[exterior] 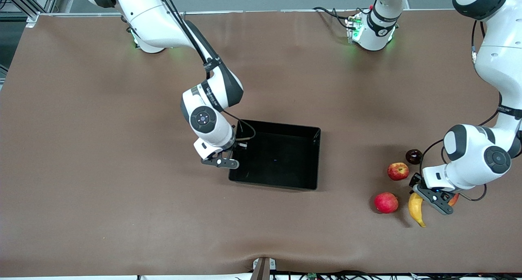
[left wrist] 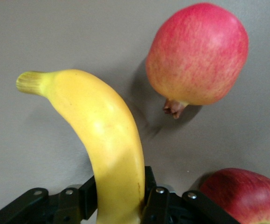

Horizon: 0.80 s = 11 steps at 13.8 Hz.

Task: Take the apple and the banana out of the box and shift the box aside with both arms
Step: 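Release the banana with the left gripper while the right gripper drags the tray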

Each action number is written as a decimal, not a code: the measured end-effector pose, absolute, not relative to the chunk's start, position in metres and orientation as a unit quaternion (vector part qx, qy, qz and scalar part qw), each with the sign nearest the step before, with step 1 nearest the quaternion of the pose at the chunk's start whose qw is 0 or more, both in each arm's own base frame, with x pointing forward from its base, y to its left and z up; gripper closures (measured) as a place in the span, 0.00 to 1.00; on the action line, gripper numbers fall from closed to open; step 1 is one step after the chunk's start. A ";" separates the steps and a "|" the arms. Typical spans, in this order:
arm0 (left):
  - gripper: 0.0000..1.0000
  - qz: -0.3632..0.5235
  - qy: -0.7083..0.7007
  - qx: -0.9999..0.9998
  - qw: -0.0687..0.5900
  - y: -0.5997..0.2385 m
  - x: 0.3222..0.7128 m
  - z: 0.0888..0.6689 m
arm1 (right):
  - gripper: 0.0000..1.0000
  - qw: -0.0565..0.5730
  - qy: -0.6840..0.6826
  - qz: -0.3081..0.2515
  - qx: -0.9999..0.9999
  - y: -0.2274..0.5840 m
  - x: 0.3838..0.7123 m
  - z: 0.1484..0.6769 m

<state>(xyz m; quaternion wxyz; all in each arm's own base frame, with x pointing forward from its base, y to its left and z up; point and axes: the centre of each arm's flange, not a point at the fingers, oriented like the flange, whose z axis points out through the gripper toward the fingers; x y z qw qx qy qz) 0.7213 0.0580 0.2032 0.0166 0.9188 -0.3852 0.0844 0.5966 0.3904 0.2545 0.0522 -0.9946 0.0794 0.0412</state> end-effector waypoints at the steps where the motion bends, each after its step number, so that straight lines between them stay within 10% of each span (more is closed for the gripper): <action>1: 0.64 0.081 -0.380 0.921 0.020 0.059 0.720 0.196 | 0.94 0.051 0.074 0.046 -0.995 0.382 0.601 0.259; 5: 0.62 0.085 -0.361 0.928 0.027 0.079 0.717 0.180 | 0.94 0.047 0.068 0.081 -0.993 0.311 0.627 0.321; 11: 0.05 0.097 -0.352 0.931 0.025 0.077 0.728 0.218 | 0.94 0.067 0.074 0.106 -0.989 0.137 0.656 0.391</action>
